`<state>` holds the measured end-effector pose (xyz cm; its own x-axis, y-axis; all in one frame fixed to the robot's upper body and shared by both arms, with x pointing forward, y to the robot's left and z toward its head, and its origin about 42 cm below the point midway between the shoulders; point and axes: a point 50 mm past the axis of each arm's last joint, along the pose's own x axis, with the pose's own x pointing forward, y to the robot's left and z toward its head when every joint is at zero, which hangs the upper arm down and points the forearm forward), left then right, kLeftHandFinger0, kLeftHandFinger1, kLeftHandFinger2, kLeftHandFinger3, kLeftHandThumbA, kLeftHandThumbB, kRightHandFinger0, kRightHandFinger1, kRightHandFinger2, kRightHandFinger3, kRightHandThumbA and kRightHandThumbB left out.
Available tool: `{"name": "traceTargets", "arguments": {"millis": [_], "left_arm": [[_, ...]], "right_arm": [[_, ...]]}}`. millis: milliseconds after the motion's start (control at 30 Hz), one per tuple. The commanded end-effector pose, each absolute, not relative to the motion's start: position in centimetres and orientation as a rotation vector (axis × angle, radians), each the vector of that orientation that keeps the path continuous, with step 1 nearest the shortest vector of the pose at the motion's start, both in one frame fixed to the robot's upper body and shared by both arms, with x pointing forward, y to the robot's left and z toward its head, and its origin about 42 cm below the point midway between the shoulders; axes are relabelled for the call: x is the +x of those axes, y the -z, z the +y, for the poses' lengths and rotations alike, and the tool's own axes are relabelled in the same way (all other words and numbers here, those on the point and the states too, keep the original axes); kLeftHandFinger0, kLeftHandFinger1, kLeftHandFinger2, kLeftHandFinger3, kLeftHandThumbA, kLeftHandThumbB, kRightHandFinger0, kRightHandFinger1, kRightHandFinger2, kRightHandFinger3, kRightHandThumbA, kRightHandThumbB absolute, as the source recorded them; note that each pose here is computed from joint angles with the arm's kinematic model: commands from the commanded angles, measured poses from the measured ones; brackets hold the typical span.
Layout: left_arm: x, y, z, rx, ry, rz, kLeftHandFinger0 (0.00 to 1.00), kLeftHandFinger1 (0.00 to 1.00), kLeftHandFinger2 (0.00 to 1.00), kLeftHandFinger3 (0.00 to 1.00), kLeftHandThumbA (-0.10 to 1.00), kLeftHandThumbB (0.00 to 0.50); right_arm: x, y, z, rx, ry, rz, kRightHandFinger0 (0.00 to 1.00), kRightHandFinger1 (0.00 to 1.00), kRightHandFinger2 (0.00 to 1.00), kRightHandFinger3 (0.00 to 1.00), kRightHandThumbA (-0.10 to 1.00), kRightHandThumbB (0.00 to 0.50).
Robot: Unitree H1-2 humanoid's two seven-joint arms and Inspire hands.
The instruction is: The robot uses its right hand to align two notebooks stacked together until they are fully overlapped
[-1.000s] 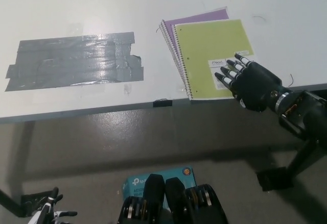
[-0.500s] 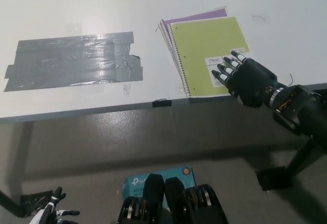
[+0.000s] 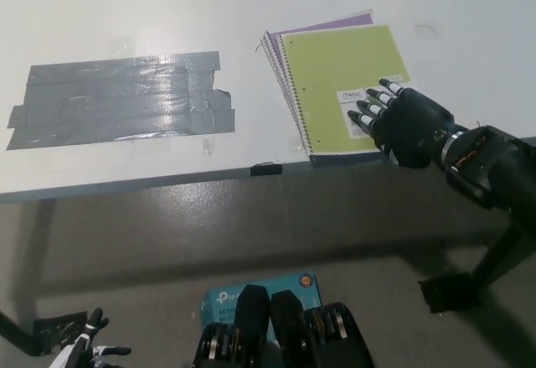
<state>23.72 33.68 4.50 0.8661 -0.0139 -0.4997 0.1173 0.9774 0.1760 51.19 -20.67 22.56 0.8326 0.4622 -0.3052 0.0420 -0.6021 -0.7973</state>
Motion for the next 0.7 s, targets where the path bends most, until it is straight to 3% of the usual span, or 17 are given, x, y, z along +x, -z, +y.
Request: {"name": "traceTargets", "arguments": {"millis": [0, 200, 333, 667], "left_arm": [[23.8, -5.7, 34.2, 0.248, 0.096, 0.478, 0.45, 0.52, 0.65, 1.0, 1.0, 0.5], [23.8, -5.8, 34.1, 0.251, 0.109, 0.473, 0.41, 0.5, 0.62, 1.0, 1.0, 0.5], [23.8, -5.9, 34.0, 0.262, 0.117, 0.47, 0.45, 0.53, 0.62, 1.0, 1.0, 0.5], [23.9, -5.8, 34.1, 0.267, 0.134, 0.468, 0.42, 0.51, 0.63, 1.0, 1.0, 0.5]], "right_arm": [[52.6, -25.3, -21.8, -2.23, -0.594, -0.381, 1.0, 1.0, 1.0, 1.0, 1.0, 0.433], [52.6, -25.7, -22.3, -2.279, -0.606, -0.439, 1.0, 1.0, 1.0, 1.0, 1.0, 0.423], [52.7, -25.5, -22.5, -2.324, -0.61, -0.474, 1.0, 1.0, 1.0, 1.0, 1.0, 0.398], [52.8, -25.5, -21.4, -2.323, -0.607, -0.536, 1.0, 1.0, 1.0, 1.0, 1.0, 0.395]]}}
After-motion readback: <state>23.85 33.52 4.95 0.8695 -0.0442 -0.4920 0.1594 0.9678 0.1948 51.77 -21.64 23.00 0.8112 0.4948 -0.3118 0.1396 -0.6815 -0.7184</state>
